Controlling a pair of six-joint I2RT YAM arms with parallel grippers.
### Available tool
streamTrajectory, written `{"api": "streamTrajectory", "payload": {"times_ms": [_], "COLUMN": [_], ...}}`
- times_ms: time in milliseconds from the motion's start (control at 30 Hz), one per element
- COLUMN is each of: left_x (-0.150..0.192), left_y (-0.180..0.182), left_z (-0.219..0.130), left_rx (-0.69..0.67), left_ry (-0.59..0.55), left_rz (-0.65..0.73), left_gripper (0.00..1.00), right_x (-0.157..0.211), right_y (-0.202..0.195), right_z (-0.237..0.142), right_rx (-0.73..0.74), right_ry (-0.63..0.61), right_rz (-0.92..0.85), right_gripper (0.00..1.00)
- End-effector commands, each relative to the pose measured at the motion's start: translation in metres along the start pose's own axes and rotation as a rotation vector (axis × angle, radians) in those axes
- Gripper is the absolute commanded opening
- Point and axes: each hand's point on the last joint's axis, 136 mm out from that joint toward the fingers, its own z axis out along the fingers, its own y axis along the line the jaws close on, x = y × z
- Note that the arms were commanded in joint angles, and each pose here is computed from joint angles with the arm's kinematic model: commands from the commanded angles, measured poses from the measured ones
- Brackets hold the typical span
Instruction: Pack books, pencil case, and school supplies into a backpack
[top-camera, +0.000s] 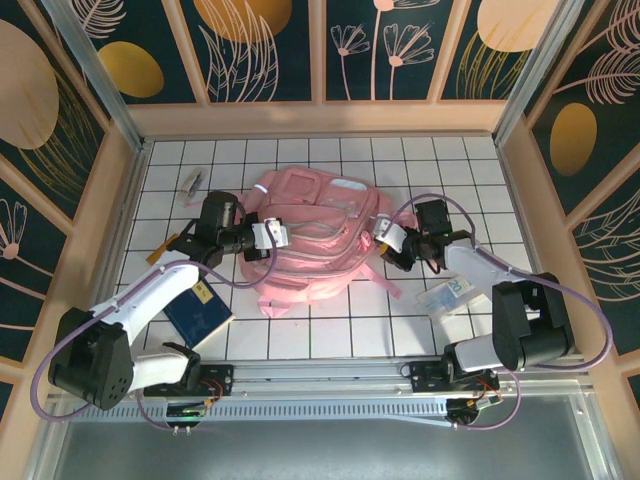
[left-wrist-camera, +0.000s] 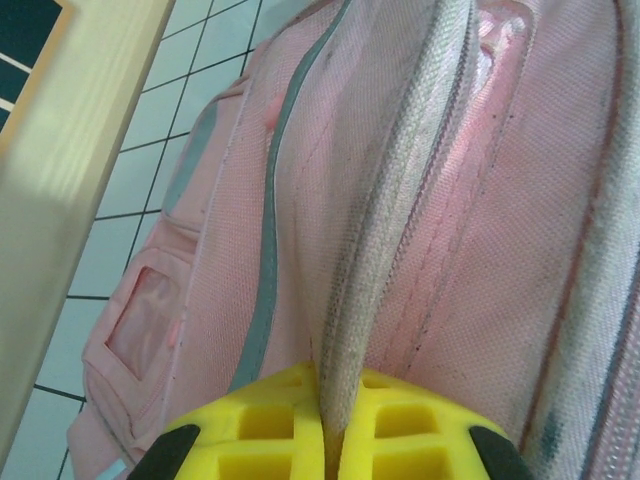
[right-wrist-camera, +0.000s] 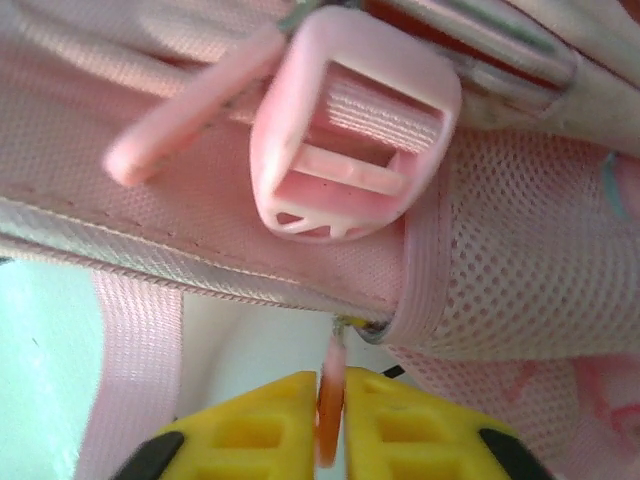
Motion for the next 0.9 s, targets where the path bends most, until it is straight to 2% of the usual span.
{"api": "streamTrajectory", "payload": {"times_ms": [0, 133, 400, 500, 700, 867], "left_x": [-0.037, -0.03, -0.015, -0.015, -0.019, -0.023], "left_y": [0.025, 0.02, 0.047, 0.048, 0.031, 0.022], "left_z": [-0.001, 0.009, 0.018, 0.022, 0.035, 0.049], "left_rx": [-0.055, -0.028, -0.137, -0.136, -0.108, -0.093], "left_ry": [-0.147, -0.147, -0.08, -0.084, -0.091, -0.089], "left_rz": [-0.016, -0.053, -0.185, -0.212, -0.173, -0.208], "left_gripper": [0.0, 0.0, 0.0, 0.0, 0.0, 0.0], "right_x": [-0.005, -0.018, -0.042, -0.063, -0.12, -0.164], "right_y": [0.005, 0.016, 0.057, 0.08, 0.122, 0.13], "right_z": [0.002, -0.007, -0.023, -0.022, -0.034, -0.05], "right_rx": [-0.006, -0.013, -0.098, -0.175, -0.346, -0.36], "right_ry": [-0.018, -0.073, -0.185, -0.242, -0.37, -0.497], "right_rz": [-0.046, -0.071, -0.136, -0.17, -0.21, -0.178], "right_gripper": [0.0, 0.0, 0.0, 0.0, 0.0, 0.0]}}
